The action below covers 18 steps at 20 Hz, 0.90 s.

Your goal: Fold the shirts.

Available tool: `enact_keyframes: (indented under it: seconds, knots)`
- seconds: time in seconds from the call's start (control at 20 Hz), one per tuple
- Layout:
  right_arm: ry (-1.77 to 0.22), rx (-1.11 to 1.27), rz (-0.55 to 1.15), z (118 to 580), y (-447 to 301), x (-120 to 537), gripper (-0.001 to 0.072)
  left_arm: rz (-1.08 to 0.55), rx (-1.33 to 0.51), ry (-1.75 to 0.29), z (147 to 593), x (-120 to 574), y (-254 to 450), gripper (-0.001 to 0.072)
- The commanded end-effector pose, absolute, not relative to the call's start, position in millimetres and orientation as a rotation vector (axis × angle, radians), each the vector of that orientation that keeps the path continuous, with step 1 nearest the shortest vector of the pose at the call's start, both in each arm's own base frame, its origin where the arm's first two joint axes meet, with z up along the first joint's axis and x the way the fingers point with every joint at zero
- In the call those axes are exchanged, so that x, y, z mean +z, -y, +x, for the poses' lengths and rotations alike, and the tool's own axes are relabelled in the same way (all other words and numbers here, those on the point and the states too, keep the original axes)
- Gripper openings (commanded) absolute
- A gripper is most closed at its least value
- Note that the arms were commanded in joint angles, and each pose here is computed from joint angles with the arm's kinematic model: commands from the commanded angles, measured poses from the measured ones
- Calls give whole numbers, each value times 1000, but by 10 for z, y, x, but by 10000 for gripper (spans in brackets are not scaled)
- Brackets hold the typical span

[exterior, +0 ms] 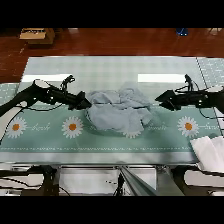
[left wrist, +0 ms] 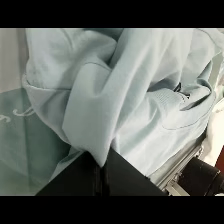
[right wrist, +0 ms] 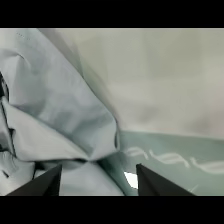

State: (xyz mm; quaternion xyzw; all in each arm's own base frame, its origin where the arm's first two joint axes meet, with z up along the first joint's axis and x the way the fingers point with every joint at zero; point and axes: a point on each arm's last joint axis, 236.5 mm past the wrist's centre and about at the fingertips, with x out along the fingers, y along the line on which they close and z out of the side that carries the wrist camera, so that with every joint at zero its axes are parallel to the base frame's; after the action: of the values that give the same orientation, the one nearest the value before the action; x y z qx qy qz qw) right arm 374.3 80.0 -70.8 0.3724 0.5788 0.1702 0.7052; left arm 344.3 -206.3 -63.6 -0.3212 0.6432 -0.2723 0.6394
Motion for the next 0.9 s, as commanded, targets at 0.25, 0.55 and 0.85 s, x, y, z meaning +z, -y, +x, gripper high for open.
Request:
enact_keyframes:
  seconds: [0.25, 0.55, 0.85]
  knots:
    - [-1281, 341, 853, 3946, -1485, -1022, 204, -732, -627, -1466, 3449, -618, 2068, 21]
    - [-1107, 494, 840, 4185, -1434, -272, 24, -613, -731, -1174, 4024, 400, 2036, 19]
    - [-533, 605, 607, 4318, -1058, 2303, 23, -297, -903, -549, 4049, 3213, 1961, 19]
